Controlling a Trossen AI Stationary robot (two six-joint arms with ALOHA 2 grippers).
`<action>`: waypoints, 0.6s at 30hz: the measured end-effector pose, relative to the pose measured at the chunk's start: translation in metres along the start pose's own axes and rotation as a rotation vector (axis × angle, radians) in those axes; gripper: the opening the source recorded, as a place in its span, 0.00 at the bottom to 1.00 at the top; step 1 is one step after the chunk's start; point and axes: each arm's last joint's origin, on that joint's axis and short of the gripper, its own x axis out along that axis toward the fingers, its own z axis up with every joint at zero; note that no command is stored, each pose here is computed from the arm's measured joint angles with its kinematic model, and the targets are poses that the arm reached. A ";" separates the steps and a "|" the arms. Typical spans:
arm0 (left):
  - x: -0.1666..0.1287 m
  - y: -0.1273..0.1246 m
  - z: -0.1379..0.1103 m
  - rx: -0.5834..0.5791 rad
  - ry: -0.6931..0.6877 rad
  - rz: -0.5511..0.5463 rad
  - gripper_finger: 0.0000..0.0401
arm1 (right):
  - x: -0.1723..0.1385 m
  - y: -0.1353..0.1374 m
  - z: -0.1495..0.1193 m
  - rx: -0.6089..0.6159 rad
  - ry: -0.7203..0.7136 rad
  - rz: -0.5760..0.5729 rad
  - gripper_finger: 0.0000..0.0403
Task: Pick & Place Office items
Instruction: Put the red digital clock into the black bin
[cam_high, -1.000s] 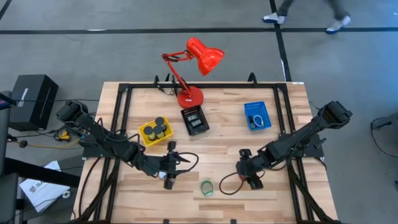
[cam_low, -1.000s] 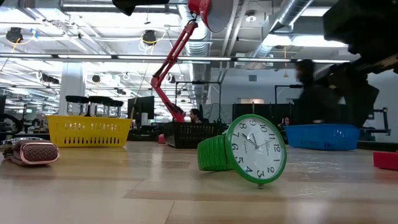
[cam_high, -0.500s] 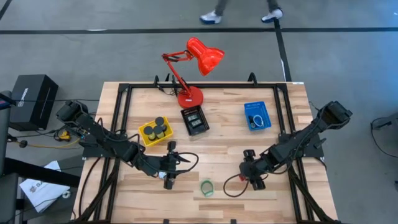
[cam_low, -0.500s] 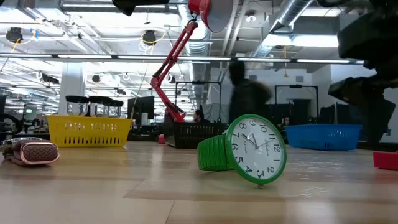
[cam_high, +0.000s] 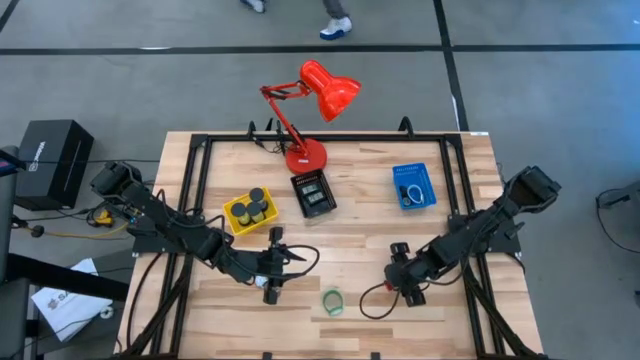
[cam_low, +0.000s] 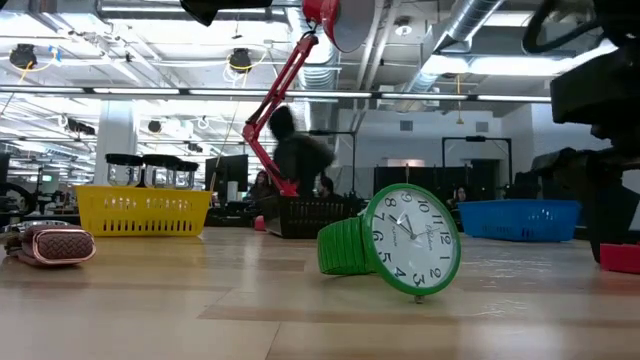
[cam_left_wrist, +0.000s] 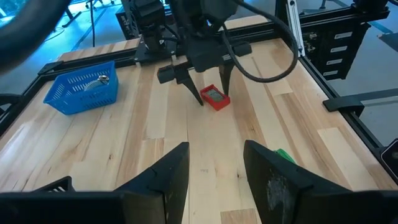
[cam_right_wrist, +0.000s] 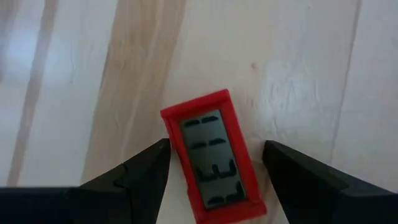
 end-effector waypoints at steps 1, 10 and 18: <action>0.000 0.000 0.000 0.000 0.000 0.000 0.37 | 0.004 0.000 0.000 -0.008 0.009 -0.010 0.63; 0.000 0.000 -0.001 0.001 0.001 -0.001 0.37 | 0.006 0.003 0.012 -0.027 0.037 -0.054 0.53; 0.001 0.000 -0.009 0.014 0.022 0.003 0.37 | 0.004 -0.003 0.021 0.012 -0.025 -0.042 0.35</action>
